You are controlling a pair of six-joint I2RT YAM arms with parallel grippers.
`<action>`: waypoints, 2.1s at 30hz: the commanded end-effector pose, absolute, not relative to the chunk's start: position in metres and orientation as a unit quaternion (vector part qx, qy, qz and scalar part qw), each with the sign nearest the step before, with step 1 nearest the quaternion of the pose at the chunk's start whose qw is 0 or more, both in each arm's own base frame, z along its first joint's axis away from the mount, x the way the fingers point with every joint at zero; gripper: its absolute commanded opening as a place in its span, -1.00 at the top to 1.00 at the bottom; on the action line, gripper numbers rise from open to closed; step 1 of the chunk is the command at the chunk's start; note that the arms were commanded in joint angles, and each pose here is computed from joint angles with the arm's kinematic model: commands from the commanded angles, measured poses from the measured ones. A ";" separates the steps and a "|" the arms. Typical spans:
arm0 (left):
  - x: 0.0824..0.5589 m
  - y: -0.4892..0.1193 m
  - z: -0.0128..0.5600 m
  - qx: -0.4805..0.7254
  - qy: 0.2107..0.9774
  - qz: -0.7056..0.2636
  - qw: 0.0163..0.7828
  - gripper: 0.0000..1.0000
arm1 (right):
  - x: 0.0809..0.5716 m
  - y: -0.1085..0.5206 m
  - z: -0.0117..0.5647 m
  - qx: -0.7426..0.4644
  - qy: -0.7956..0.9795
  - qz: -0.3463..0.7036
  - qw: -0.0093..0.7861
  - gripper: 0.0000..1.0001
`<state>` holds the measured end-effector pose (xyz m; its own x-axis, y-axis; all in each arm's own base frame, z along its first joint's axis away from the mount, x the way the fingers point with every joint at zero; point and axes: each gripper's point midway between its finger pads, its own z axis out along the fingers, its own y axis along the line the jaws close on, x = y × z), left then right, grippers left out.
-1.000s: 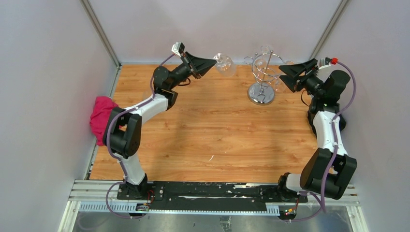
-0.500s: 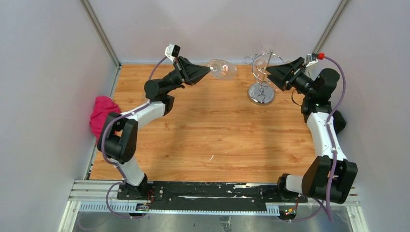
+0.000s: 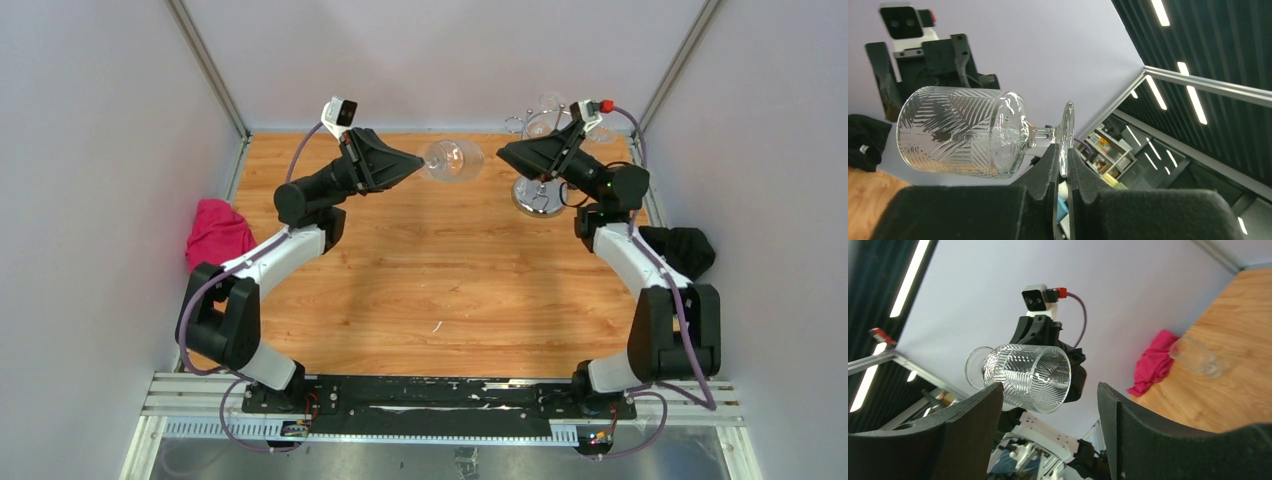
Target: Take the wine glass off the wine glass rack
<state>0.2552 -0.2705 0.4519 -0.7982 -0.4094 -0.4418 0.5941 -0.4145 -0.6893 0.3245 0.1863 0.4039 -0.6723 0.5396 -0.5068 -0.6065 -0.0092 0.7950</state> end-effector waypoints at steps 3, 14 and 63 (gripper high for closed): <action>0.226 -0.258 0.473 0.150 0.410 -0.834 0.337 1.00 | 0.280 0.216 0.431 -0.099 0.486 0.786 0.370 -0.32; 0.234 -0.260 0.465 0.144 0.417 -0.831 0.339 1.00 | 0.253 0.232 0.442 -0.128 0.463 0.793 0.375 -0.34; 0.286 -0.275 0.414 0.139 0.476 -0.809 0.315 1.00 | 0.237 0.272 0.458 -0.164 0.424 0.814 0.362 1.00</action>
